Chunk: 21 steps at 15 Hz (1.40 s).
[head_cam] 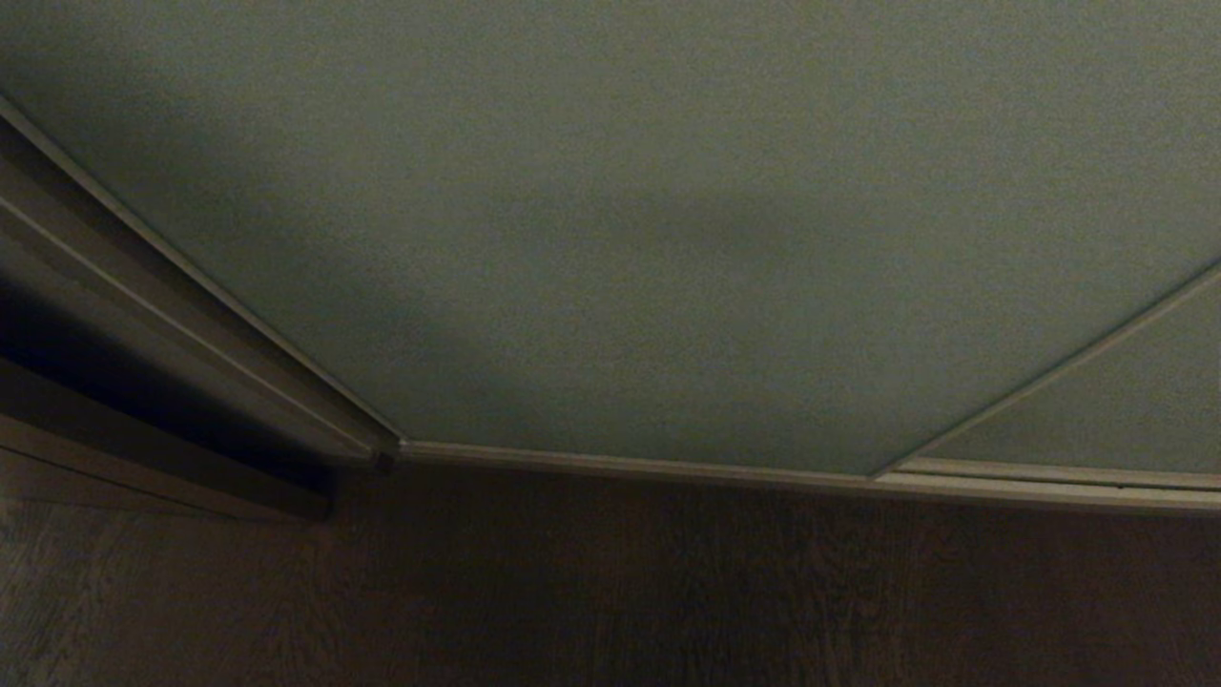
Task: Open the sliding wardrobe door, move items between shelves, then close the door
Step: Open the door
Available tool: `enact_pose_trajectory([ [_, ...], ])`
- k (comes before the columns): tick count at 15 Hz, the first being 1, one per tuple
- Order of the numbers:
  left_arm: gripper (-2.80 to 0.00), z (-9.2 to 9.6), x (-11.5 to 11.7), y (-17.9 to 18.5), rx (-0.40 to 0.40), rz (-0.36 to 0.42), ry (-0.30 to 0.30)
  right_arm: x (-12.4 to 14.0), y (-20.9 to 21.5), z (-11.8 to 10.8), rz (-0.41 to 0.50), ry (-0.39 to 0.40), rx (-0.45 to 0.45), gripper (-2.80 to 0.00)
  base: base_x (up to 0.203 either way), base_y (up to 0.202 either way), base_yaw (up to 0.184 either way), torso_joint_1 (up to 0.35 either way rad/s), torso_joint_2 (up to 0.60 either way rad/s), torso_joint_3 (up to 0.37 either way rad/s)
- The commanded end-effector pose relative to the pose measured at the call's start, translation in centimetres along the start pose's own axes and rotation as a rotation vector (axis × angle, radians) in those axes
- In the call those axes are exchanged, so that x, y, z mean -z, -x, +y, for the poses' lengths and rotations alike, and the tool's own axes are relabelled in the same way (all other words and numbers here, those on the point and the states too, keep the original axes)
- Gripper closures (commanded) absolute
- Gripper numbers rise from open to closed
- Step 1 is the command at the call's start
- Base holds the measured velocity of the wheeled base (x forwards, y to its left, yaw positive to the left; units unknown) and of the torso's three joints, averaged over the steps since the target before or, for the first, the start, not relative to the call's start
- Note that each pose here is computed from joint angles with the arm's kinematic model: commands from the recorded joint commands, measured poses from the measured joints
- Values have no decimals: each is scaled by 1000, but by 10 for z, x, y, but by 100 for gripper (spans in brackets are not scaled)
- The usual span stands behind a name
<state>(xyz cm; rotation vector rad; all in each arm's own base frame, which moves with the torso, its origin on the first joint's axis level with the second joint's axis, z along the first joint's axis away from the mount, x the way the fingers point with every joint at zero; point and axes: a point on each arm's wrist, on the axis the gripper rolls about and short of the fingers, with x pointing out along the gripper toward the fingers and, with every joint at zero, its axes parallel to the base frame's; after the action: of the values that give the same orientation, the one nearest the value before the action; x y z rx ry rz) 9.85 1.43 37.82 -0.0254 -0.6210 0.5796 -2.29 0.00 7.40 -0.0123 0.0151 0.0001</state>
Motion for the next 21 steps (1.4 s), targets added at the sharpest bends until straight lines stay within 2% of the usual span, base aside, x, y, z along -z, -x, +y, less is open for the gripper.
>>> enact_pose_trajectory([
  [1, 0, -12, 6, -20, -3, 10, -4, 0, 0, 0, 0, 1, 0, 0, 0, 0, 0, 0, 0, 0],
  [8, 0, -31, 31, -56, -23, 53, -22, 0, 0, 0, 0, 0, 0, 0, 0, 0, 0, 0, 0, 0],
  [12, 0, -39, 34, -74, -31, 41, -17, 0, 0, 0, 1, 0, 0, 0, 0, 0, 0, 0, 0, 0],
  [18, 0, -46, 41, -81, 40, 54, -24, 0, 0, 0, 0, 0, 0, 0, 0, 0, 0, 0, 0, 0],
  [21, 0, -50, 46, -82, 104, 84, -34, 0, 0, 0, 2, 0, 0, 0, 0, 0, 0, 0, 0, 0],
])
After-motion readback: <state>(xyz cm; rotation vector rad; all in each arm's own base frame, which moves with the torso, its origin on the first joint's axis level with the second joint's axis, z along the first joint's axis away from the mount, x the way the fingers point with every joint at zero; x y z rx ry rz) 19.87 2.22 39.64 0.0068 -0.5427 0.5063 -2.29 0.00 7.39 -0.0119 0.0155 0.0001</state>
